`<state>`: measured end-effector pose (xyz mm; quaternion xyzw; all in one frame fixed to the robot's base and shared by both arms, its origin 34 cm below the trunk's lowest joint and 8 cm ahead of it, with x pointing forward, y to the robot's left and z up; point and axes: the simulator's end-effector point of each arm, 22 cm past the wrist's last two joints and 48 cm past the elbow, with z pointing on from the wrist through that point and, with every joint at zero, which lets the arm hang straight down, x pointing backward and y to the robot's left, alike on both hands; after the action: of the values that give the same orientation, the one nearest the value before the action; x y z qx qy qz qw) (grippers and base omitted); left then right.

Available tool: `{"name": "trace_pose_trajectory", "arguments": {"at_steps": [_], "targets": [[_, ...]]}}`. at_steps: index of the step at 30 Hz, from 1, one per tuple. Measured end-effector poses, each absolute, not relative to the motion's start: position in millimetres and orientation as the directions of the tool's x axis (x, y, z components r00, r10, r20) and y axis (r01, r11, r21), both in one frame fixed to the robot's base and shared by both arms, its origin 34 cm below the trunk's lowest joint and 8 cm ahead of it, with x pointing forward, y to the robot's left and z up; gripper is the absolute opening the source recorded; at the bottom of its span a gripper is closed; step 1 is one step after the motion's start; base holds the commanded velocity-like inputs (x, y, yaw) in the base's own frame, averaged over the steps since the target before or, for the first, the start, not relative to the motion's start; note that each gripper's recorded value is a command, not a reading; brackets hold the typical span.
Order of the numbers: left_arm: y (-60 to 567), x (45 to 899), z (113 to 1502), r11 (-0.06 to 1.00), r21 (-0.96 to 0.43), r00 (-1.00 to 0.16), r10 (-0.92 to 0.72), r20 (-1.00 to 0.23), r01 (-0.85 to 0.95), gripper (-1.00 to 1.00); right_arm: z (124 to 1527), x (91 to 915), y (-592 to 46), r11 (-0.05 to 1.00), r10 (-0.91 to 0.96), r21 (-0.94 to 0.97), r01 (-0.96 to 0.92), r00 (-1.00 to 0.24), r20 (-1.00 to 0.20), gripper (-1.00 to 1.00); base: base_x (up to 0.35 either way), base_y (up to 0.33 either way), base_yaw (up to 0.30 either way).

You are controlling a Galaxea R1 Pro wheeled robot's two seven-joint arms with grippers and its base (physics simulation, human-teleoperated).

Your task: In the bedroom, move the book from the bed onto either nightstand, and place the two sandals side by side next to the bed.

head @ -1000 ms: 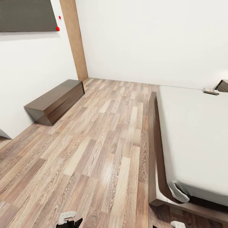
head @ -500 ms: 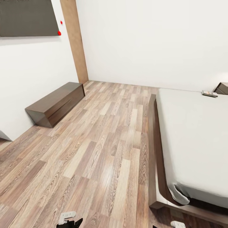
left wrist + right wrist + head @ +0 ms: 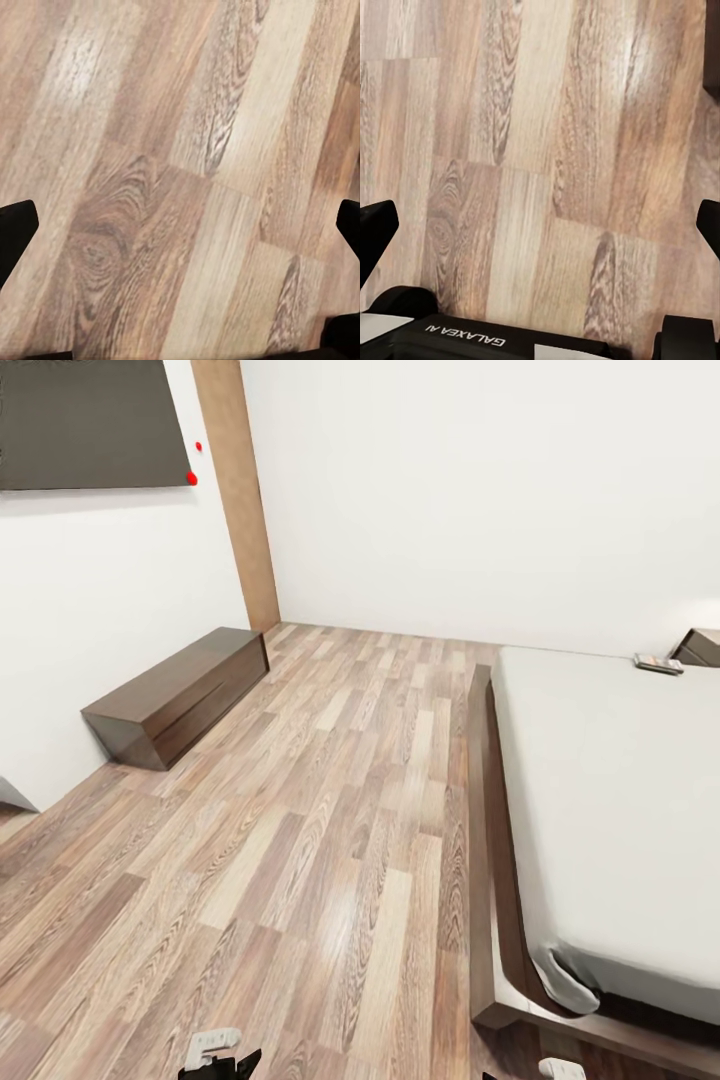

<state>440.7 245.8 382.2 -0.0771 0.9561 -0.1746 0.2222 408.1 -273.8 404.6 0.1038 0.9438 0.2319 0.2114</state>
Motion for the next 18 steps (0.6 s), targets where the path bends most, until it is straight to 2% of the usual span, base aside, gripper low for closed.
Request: {"name": "trace_pose_trajectory", "arguments": {"at_steps": [18], "targets": [[245.4, 450.8, 391.2, 0.927, -0.371, -0.878, -0.225, -0.422, -0.06, 1.0, 412.9, 418.1, -273.8, 0.871, 0.294, 0.484, 0.083, -0.878, -0.377, 1.0, 0.0, 0.0, 0.0]]}}
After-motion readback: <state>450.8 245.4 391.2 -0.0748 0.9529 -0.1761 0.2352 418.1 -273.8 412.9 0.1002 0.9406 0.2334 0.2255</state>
